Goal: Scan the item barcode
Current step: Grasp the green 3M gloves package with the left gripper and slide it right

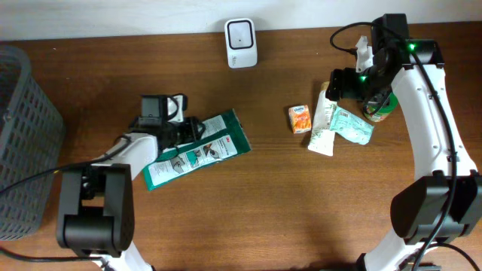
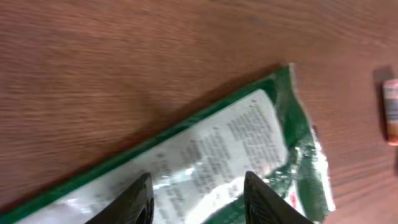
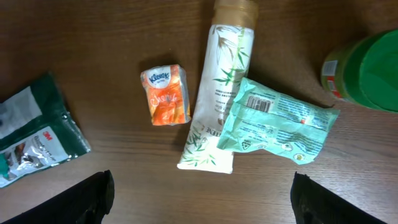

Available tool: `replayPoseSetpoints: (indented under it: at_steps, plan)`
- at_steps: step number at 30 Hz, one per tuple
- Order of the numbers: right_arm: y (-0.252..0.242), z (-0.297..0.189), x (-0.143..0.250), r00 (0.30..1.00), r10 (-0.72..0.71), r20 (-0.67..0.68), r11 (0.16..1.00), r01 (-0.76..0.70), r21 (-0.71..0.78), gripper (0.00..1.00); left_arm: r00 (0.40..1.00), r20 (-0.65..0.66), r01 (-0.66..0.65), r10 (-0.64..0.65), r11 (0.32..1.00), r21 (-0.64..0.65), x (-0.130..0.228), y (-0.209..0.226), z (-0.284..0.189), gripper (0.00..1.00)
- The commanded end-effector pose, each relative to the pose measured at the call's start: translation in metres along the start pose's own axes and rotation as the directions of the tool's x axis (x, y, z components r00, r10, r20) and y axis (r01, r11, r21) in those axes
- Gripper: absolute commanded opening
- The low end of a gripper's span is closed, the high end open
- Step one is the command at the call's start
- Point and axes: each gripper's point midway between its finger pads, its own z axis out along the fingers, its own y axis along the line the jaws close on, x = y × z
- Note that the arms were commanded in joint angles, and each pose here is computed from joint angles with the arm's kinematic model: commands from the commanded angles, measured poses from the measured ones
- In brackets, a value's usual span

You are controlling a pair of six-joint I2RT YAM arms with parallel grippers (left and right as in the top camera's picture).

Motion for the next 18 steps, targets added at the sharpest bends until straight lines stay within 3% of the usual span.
replayPoseSetpoints:
  at_steps: [1,5,8,12,18]
  plan:
    - [0.017,-0.005,-0.002,1.000,-0.025,0.014,0.998,0.025,-0.053,0.88,0.998,0.045,0.033,-0.034,0.999,0.026,-0.026,-0.001,-0.010,0.45]
    - [0.040,-0.001,0.004,0.994,-0.109,0.004,0.991,0.109,-0.076,0.88,0.992,0.127,0.017,-0.015,1.000,-0.013,-0.073,0.006,-0.055,0.47]
    - [0.067,0.006,0.009,0.984,-0.178,0.001,0.979,0.177,-0.099,0.88,0.988,0.156,0.047,-0.022,0.986,-0.157,-0.091,0.025,-0.093,0.49]
    - [0.121,0.025,0.024,0.961,-0.274,-0.027,0.941,0.262,-0.213,0.88,0.993,0.113,0.006,0.031,0.949,-0.314,-0.089,0.043,-0.134,0.51]
    - [0.196,0.061,0.051,0.937,-0.342,-0.066,0.899,0.306,-0.314,0.87,0.997,0.059,-0.020,0.048,0.911,-0.413,-0.078,0.068,-0.148,0.63]
